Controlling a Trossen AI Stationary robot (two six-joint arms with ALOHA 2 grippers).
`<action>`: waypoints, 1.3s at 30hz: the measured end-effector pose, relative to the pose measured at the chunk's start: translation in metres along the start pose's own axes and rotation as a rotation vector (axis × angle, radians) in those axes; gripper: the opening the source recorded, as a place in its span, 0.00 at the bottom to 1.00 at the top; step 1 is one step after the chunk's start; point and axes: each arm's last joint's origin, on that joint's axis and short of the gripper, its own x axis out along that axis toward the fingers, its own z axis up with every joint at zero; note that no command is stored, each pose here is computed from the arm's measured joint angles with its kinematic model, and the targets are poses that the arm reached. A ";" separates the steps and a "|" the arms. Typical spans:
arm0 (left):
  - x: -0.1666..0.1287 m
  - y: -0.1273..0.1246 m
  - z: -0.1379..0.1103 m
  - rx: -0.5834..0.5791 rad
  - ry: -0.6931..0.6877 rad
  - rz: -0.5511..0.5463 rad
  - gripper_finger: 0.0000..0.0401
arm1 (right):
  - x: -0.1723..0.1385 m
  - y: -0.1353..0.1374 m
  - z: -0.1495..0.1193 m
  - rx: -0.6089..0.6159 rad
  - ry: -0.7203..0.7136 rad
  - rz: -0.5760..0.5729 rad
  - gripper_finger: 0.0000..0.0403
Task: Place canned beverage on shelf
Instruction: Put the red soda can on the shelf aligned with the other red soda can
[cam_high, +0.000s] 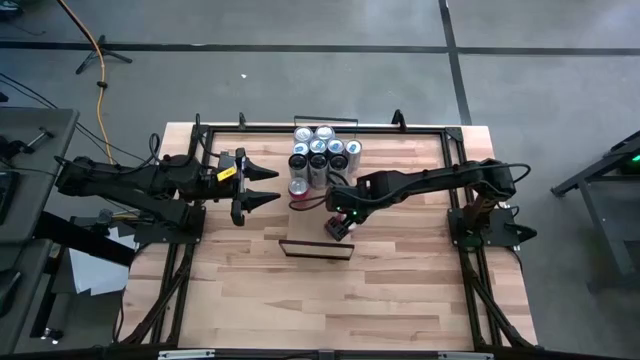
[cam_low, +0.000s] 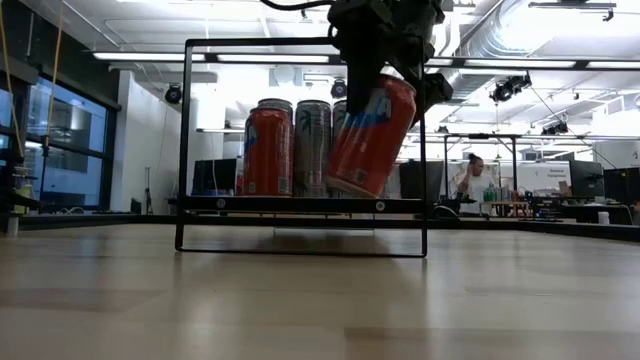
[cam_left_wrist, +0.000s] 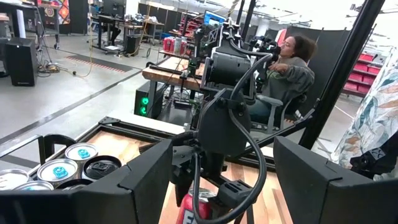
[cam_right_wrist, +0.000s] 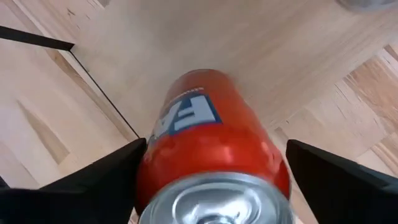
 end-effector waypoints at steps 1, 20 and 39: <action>0.000 0.000 0.000 0.000 0.000 0.000 0.59 | 0.000 0.000 0.000 0.000 0.000 0.000 0.92; 0.000 0.000 -0.002 0.004 0.018 0.003 0.59 | -0.022 -0.001 -0.004 -0.109 -0.053 0.013 0.94; 0.000 0.001 -0.005 0.011 0.044 0.009 0.59 | -0.058 -0.075 -0.162 0.263 0.238 -0.266 0.94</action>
